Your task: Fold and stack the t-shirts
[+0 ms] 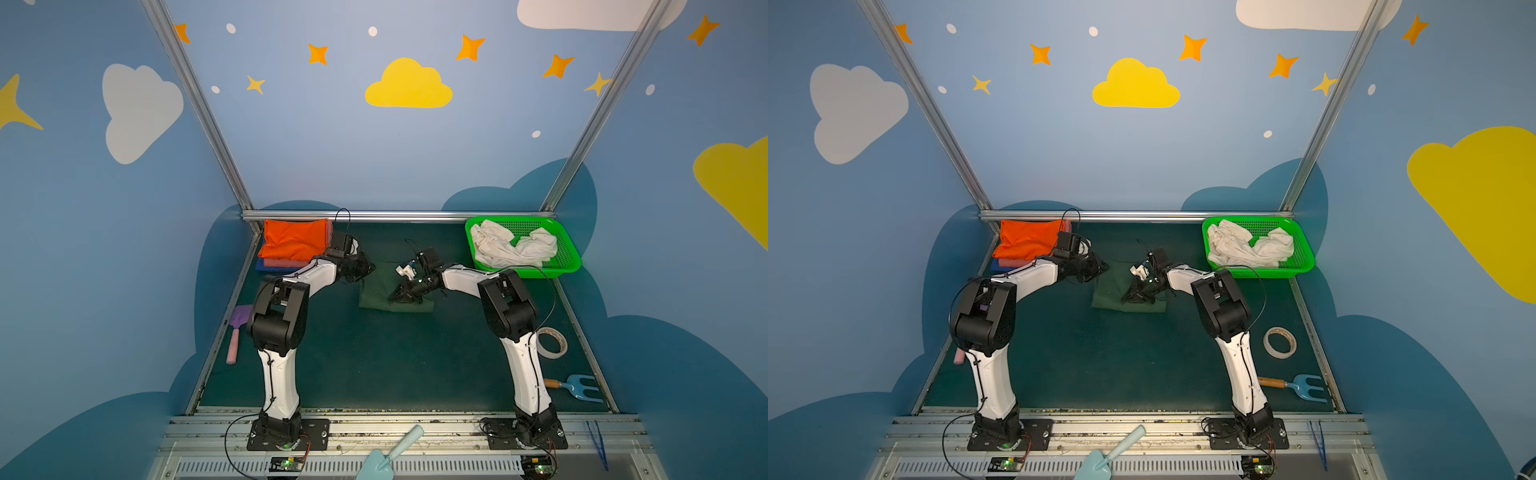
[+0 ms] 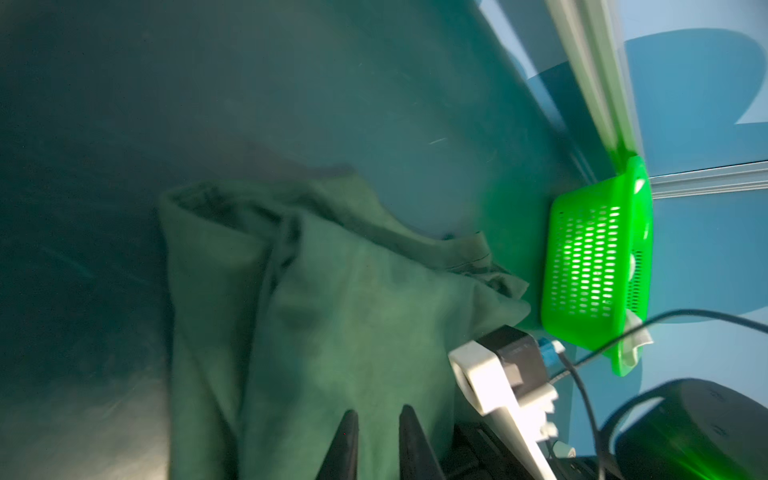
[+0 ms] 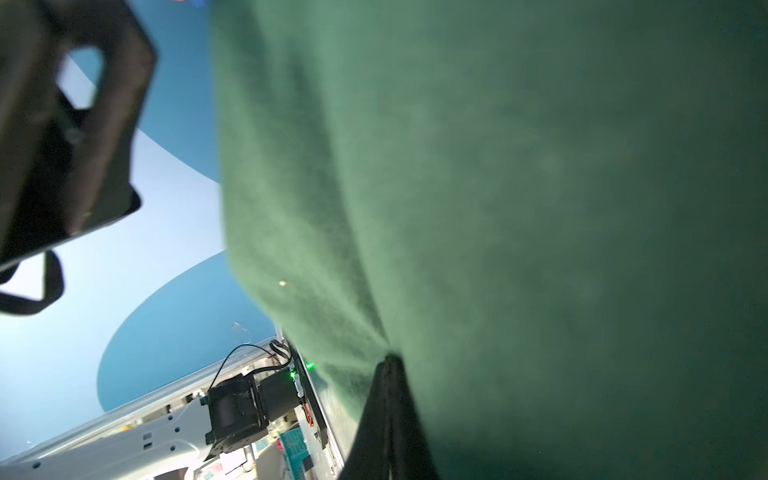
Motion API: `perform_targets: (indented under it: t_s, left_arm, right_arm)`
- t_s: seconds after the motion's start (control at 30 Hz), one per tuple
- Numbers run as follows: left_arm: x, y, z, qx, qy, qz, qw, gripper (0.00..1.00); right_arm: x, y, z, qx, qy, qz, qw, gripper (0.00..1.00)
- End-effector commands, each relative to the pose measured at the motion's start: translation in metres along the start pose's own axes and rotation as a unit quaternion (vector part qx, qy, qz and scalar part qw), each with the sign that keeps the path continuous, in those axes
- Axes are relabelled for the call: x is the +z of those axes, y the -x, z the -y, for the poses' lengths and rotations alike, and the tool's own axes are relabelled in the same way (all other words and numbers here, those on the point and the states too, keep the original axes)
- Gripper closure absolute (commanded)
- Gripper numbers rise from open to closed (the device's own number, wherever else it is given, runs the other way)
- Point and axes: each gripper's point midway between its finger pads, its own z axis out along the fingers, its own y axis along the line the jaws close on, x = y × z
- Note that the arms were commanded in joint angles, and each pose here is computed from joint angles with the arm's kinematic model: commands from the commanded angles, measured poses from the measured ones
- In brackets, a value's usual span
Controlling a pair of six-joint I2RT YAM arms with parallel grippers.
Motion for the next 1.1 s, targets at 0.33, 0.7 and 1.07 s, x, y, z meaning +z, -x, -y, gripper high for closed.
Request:
perform_targets:
  t_s: [0.33,0.7,1.07]
  left_arm:
    - [-0.044,0.007,0.009,0.064,0.052,0.015,0.997,0.42]
    - [-0.037,-0.006,-0.026,0.074,0.109,-0.030,0.991,0.14]
    - [0.002,-0.024,-0.057,0.045,0.110,-0.072,0.990,0.08]
  right_arm:
    - [-0.055,0.010,-0.065,-0.068,-0.003,0.037,0.997,0.57]
    - [-0.151,0.013,-0.045,-0.068,-0.091,0.130,0.985,0.27]
    - [-0.145,0.011,0.070,0.037,-0.187,0.112,0.975,0.20]
